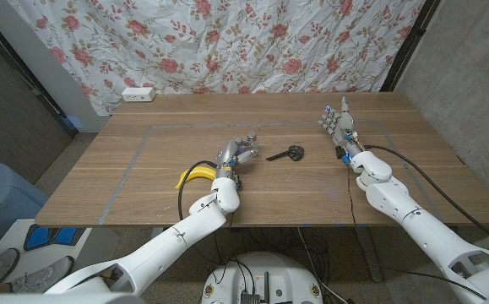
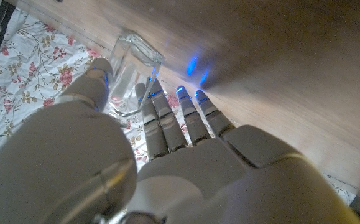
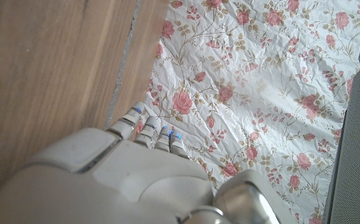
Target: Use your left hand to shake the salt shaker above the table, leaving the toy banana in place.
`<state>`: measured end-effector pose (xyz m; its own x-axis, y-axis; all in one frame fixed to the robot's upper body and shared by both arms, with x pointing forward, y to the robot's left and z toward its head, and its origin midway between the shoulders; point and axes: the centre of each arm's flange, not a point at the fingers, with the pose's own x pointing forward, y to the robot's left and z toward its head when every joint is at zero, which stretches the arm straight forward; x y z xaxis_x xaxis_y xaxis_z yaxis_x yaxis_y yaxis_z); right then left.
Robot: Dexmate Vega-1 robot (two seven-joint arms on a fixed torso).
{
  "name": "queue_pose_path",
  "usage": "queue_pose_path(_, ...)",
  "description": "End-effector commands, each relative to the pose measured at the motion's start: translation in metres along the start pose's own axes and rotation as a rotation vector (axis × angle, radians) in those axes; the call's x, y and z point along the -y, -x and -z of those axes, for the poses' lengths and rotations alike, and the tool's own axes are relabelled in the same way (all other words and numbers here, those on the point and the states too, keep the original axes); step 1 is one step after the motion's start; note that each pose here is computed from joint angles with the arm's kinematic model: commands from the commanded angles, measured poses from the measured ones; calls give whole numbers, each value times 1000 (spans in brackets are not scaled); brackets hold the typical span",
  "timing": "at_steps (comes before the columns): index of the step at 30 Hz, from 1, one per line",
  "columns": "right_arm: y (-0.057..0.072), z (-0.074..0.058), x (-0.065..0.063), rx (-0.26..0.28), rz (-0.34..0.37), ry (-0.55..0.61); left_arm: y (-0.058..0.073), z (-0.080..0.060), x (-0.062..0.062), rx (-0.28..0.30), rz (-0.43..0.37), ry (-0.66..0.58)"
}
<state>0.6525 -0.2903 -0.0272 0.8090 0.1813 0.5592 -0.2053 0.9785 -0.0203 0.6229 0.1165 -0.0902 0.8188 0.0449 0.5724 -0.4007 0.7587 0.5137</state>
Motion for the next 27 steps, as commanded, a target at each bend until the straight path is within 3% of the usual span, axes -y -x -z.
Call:
queue_pose_path(1, 0, 0, 0, 0, 0, 0, 0, 0, -1, 13, -30, -5)
queue_pose_path(16, 0, 0, 0, 0, 0, 0, -3, -10, -23, 83, -76, -11)
queue_pose_path(27, 0, 0, 0, 0, 0, 0, -6, -11, -44, 127, -85, -78)
